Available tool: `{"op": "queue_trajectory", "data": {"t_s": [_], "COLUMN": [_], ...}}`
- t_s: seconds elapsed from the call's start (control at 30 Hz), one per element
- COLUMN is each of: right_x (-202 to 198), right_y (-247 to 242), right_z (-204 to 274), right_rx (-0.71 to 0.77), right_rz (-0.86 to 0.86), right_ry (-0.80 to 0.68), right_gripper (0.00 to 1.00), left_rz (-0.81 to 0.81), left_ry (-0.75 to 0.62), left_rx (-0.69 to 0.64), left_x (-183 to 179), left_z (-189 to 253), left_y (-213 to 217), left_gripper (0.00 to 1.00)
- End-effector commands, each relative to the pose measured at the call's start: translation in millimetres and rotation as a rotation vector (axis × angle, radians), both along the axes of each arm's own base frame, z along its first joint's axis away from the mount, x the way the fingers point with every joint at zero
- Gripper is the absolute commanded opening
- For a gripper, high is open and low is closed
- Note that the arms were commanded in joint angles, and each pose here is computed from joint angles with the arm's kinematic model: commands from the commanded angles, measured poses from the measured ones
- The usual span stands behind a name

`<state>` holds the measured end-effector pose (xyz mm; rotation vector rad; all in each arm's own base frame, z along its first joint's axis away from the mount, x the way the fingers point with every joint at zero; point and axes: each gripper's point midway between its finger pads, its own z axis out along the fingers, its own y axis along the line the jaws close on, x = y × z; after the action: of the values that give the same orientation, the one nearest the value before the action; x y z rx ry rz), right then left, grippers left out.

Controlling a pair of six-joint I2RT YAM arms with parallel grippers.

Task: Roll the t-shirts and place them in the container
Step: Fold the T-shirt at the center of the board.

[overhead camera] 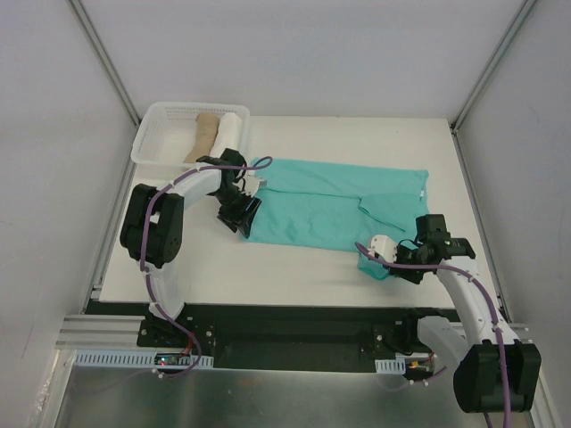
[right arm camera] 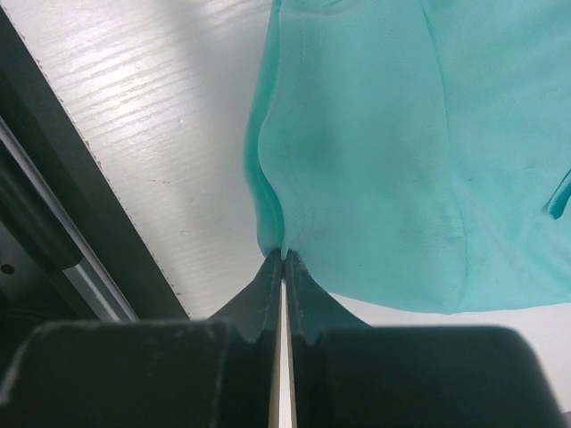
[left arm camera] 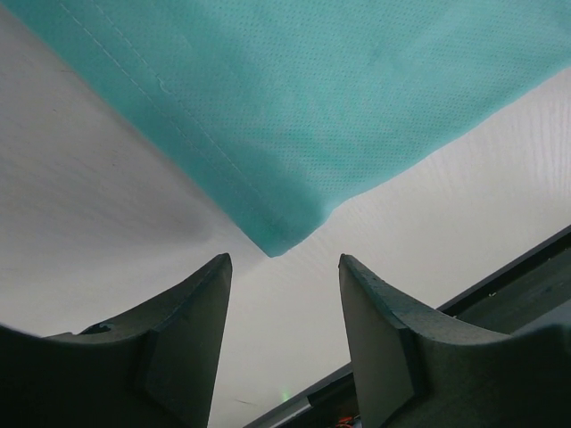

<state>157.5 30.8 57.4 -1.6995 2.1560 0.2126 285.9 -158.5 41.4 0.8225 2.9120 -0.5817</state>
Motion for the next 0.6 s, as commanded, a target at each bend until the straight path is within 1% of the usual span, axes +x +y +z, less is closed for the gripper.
{"op": "queue_trajectory", "data": {"t_s": [0.0,0.1,0.23,0.3,0.57], "right_x": [1.3,3.4,6.0,6.0,8.7], "right_y": [0.4,0.5,0.2,-0.6,-2.3], "right_z": [-0.4,-0.8,0.7,0.4,-0.4], "right_rx": [0.002,0.001,0.002,-0.002,-0.002], "right_rz": [-0.025,-0.02,-0.043,-0.047,-0.106], "right_ry": [0.01,0.008,0.01,0.009,0.008], "right_gripper": [0.01,0.01,0.01,0.01,0.01], "left_rz": [0.008,0.001,-0.01,-0.013,-0.03], "left_ry": [0.055,0.062,0.083,0.084,0.099], "left_rx": [-0.011,-0.01,-0.007,-0.007,0.006], "left_x": [-10.3,-12.4,-13.4,-13.4,-11.7], "left_z": [6.0,3.0,-3.3,-3.9,-12.2], "left_y": [0.3,0.5,-1.7,-2.2,-6.1], "left_gripper": [0.51,0.5,0.43,0.42,0.4]}}
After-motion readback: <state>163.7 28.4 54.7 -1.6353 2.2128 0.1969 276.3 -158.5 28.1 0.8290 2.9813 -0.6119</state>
